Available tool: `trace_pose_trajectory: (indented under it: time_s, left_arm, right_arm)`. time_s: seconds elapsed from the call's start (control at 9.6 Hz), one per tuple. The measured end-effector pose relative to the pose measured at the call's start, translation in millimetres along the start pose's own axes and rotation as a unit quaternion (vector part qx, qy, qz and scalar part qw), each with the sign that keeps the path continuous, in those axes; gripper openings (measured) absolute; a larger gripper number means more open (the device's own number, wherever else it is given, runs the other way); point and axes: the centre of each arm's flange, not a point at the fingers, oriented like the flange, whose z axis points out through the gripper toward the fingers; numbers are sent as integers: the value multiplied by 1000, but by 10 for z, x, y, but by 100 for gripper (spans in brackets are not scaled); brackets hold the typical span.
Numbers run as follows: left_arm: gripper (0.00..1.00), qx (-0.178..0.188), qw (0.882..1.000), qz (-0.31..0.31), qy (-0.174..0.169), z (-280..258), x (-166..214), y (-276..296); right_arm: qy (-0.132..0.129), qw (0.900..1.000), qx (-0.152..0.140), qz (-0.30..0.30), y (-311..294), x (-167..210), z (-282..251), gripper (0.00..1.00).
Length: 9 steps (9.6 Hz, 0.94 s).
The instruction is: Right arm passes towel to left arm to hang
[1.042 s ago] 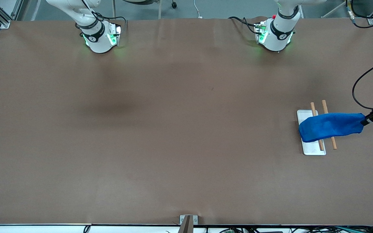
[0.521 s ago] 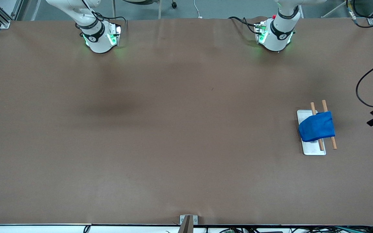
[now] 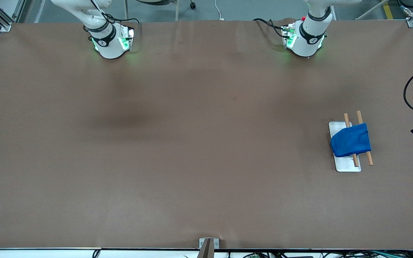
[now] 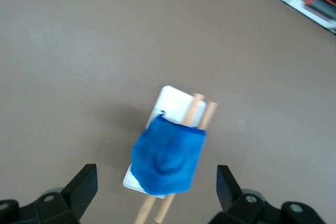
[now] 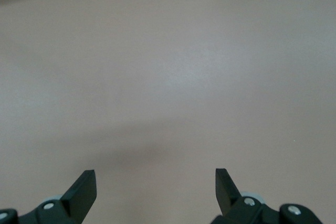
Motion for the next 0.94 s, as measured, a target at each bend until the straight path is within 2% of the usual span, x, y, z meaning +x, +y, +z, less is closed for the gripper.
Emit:
trace_pose_trajectory:
  time_s: [0.21, 0.42, 0.62, 0.83, 0.94]
  left_arm:
    - [100, 24, 996, 90, -11, -319, -216, 726]
    - [100, 43, 987, 154, -28, -716, -575, 1285]
    - [100, 56, 980, 186, -48, -1120, -920, 1543]
    - [100, 57, 976, 207, -37, -1452, -1036, 1773]
    - [100, 59, 974, 214, -44, -1595, -1031, 1875]
  right_arm:
    - [-1, 1000, 0, 0, -3, -2, 2, 100]
    - [-7, 1000, 0, 0, -2, -15, 14, 100]
    - [-13, 1000, 0, 0, 1, -27, 24, 100]
    - [-14, 1000, 0, 0, 4, -28, 26, 100]
    - [-14, 1000, 0, 0, 4, -29, 26, 100]
